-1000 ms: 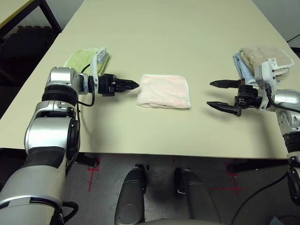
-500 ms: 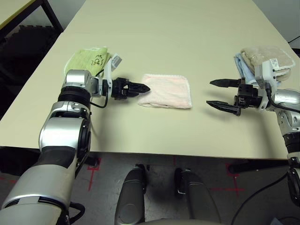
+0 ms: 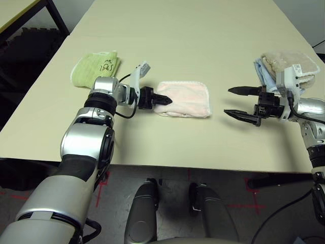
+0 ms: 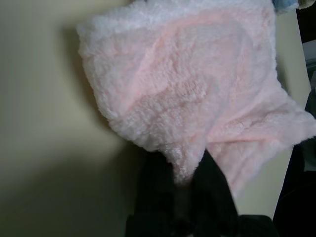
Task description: Fold the towel and set it aside.
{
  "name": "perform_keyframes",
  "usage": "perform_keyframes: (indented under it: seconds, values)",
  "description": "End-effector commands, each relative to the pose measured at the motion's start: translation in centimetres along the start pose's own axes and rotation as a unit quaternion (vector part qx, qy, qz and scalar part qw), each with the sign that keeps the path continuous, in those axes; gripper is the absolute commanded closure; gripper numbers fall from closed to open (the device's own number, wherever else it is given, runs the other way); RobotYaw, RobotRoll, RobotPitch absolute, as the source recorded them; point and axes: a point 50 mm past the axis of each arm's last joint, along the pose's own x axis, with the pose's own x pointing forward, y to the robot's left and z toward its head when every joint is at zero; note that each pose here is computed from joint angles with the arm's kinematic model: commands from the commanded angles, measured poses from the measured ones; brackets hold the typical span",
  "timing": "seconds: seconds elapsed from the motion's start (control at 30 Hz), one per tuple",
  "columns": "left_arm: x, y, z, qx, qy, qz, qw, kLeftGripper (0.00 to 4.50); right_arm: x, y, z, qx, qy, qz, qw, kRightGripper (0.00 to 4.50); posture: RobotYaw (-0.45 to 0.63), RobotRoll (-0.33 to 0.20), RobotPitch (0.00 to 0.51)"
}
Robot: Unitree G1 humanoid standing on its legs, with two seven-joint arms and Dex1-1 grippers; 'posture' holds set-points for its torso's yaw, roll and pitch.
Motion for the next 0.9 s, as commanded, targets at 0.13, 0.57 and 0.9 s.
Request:
perform_keyframes:
  seconds: [0.13, 0.57, 0.9]
  values:
    - [0.2, 0.2, -0.2, -0.022, -0.008, 0.005, 1.000, 4.48, -0.5, -0.1, -0.1, -0.004, 0.001, -0.011, 1.000, 0.00, 0.01, 0.000, 0.172]
    - [-4.0, -1.5, 3.3, -0.048, -0.152, -0.046, 0.986, 4.48, 1.6, -0.5, -0.4, 0.013, -0.040, -0.030, 0.999, 0.00, 0.07, 0.000, 0.153]
    - [-9.0, -1.7, 6.4, -0.008, -0.273, -0.003, 0.962, 4.48, 2.7, -1.0, -0.3, 0.013, -0.049, -0.023, 0.998, 0.00, 0.11, 0.000, 0.147]
